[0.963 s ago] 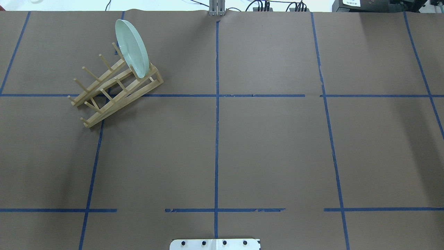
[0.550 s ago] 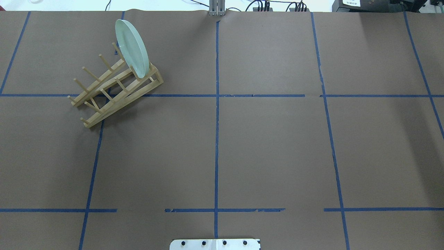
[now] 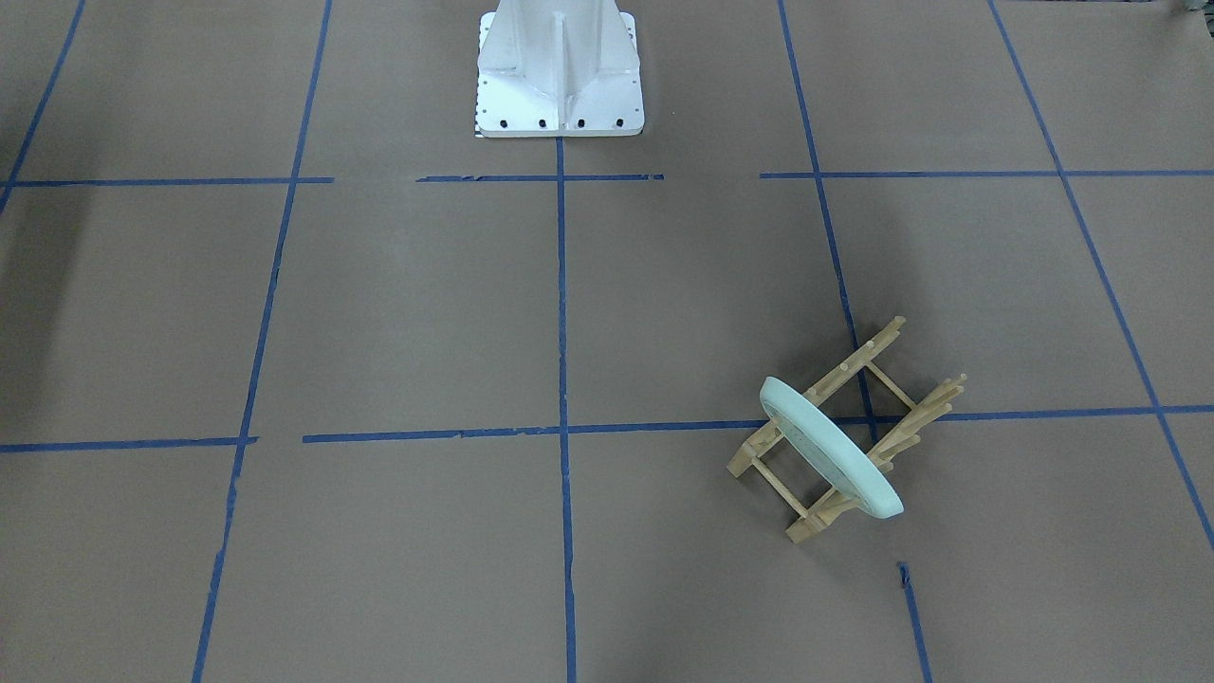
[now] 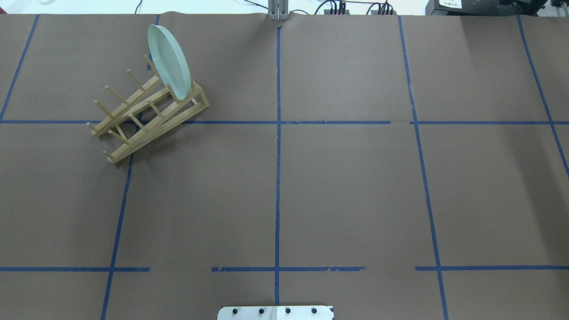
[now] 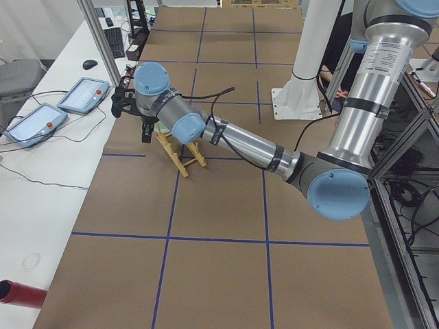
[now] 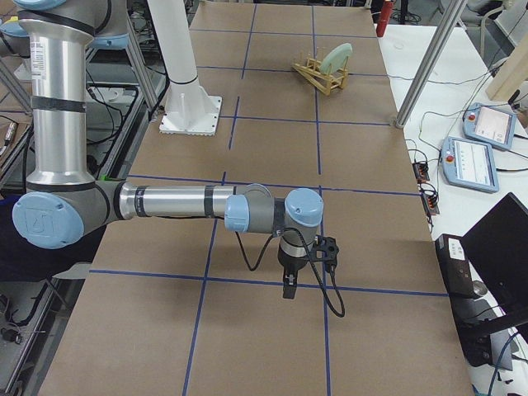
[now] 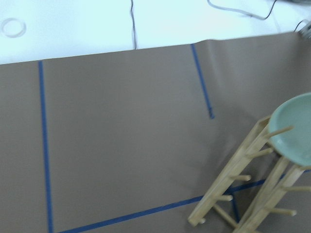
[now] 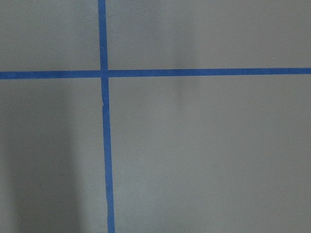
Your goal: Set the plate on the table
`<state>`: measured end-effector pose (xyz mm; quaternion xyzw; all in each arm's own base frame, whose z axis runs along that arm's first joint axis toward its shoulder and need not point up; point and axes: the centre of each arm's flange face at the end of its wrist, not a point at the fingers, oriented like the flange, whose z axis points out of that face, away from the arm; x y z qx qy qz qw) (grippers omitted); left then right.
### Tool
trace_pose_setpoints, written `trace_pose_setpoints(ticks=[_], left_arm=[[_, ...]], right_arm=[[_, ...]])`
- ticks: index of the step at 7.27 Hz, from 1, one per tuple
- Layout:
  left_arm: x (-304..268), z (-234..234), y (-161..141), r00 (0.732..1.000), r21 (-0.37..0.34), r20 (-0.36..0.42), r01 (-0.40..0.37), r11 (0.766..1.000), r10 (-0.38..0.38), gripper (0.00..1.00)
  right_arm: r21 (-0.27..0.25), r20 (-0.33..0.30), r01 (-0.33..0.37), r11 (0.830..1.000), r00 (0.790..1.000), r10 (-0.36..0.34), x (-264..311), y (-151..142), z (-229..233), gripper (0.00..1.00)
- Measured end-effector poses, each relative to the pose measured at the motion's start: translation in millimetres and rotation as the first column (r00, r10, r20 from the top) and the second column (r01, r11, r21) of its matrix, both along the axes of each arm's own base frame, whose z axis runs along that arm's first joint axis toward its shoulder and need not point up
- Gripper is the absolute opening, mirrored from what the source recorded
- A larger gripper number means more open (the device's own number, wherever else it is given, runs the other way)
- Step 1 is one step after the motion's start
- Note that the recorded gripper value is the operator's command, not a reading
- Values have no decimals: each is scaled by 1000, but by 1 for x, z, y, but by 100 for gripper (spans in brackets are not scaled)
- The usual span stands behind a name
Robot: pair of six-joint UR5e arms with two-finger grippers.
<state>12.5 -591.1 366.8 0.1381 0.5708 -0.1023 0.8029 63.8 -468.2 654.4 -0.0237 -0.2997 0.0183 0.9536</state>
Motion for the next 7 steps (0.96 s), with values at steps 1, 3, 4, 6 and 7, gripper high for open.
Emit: trace_pose_setpoints(ticks=[1, 3, 4, 6, 7], left_arm=[[42, -8, 2, 997, -39, -69, 38, 999, -40, 100], [116, -18, 11, 960, -112, -221, 153, 982, -174, 100], [152, -27, 14, 918, -187, -311, 194, 963, -245, 100], [234, -47, 21, 837, -317, -421, 225, 921, -349, 100], [269, -54, 22, 818, -339, -436, 238, 910, -376, 92]], right_arm=[[0, 0, 0, 1000, 1000, 0, 0, 0, 0, 100], [1, 0, 0, 1000, 1000, 0, 0, 0, 0, 100], [0, 0, 0, 1000, 1000, 0, 0, 0, 0, 100], [1, 0, 1, 1000, 1000, -1, 0, 0, 0, 100], [0, 0, 0, 1000, 1000, 0, 0, 0, 0, 100]])
